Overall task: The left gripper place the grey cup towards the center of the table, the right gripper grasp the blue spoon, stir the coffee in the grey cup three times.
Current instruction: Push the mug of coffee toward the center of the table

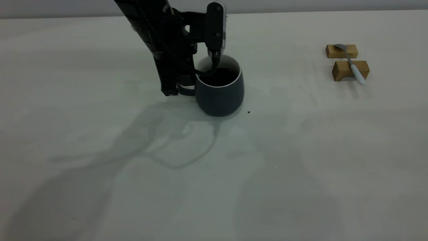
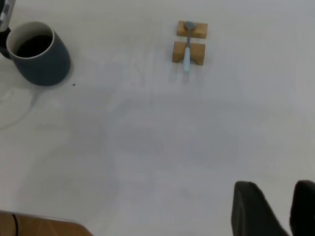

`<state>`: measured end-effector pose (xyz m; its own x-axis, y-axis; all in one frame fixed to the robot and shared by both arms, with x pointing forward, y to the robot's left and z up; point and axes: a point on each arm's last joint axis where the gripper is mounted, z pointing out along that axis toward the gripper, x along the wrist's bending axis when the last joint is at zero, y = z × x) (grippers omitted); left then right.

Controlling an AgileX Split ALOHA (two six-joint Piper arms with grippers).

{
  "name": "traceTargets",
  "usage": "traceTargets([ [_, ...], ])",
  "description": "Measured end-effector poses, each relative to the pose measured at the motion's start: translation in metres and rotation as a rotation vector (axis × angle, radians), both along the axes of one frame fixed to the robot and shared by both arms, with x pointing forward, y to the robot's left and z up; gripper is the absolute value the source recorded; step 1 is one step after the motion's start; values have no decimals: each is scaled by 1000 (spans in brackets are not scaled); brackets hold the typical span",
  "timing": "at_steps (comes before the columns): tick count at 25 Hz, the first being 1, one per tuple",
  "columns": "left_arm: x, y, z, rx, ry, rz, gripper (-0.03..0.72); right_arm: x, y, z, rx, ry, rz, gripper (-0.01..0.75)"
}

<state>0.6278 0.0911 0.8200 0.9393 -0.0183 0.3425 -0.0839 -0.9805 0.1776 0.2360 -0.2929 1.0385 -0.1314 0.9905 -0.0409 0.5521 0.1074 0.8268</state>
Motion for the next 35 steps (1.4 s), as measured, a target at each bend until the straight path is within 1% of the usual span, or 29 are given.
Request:
traceTargets([
  [6, 1, -3, -6, -13, -20, 5, 209, 0, 0, 0, 0, 0, 0, 238],
  [16, 3, -3, -7, -30, -16, 43, 212, 0, 0, 0, 0, 0, 0, 238],
  [18, 3, -4, -8, -35, -25, 44, 244, 0, 0, 0, 0, 0, 0, 238],
  [19, 4, -5, -7, -39, -33, 43, 272, 0, 0, 0, 0, 0, 0, 238],
  [24, 4, -5, -8, -39, -37, 39, 463, 0, 0, 0, 0, 0, 0, 238],
  [27, 5, -5, -5, -41, -42, 39, 531, 0, 0, 0, 0, 0, 0, 238],
  [30, 4, -5, 8, -41, -39, 38, 558, 0, 0, 0, 0, 0, 0, 238],
  [35, -2, -2, 69, -65, -16, 94, 562, 0, 0, 0, 0, 0, 0, 238],
])
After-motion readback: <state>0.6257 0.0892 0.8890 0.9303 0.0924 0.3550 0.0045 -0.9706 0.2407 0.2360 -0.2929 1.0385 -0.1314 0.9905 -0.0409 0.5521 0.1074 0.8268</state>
